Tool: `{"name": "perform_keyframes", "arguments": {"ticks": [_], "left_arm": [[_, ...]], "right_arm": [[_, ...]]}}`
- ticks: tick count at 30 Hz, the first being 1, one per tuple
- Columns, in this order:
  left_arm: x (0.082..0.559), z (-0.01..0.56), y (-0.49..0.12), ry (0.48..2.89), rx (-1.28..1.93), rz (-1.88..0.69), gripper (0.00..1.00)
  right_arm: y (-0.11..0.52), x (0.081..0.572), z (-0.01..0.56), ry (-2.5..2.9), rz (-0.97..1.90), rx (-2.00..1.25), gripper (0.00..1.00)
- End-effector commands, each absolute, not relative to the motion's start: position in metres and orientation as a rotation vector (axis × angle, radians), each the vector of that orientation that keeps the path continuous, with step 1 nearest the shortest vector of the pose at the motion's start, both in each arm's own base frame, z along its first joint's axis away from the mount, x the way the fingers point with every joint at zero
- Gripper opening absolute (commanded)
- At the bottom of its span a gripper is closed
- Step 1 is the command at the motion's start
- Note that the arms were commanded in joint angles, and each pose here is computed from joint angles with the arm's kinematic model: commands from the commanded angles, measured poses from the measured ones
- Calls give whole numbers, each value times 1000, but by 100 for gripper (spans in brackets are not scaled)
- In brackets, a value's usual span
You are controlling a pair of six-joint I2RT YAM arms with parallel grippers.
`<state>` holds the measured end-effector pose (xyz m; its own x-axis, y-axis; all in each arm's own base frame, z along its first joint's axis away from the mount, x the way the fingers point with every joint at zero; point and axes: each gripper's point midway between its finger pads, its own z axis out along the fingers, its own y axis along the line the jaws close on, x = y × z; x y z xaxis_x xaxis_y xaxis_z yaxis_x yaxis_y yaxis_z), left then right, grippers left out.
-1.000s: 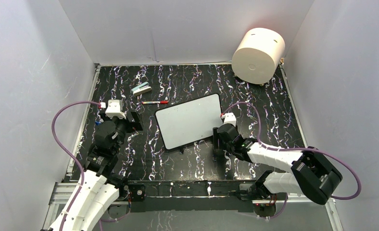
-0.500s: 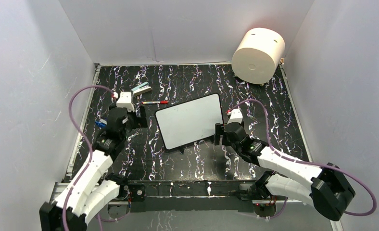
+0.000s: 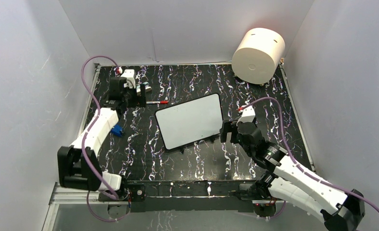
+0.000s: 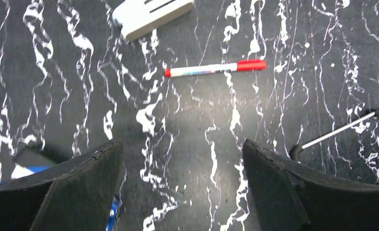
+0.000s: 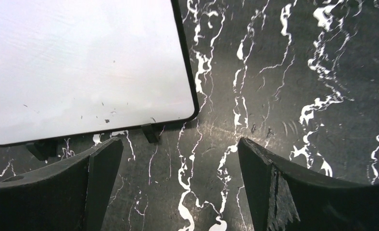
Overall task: Write a sentence on the whiteboard
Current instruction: Pick up the whiteboard marker at the center of the board.
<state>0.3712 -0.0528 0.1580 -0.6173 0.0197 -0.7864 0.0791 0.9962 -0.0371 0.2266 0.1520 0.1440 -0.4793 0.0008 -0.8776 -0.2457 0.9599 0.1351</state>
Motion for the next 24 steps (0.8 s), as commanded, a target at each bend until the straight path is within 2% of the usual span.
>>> {"name": "perform_keyframes", "arguments": {"ticks": [1,11,24], "left_arm": [[396,166,-69,2254,214,-183,89],[451,131,-91,2303,517,-268,86],[461,80,-112,2357,837,-410,81]], "right_arm": [[142,231,186,1949,284,-138,99],[128,230,215,1836,293,-85,99],[132,234,220,1841,276,-124,99]]}}
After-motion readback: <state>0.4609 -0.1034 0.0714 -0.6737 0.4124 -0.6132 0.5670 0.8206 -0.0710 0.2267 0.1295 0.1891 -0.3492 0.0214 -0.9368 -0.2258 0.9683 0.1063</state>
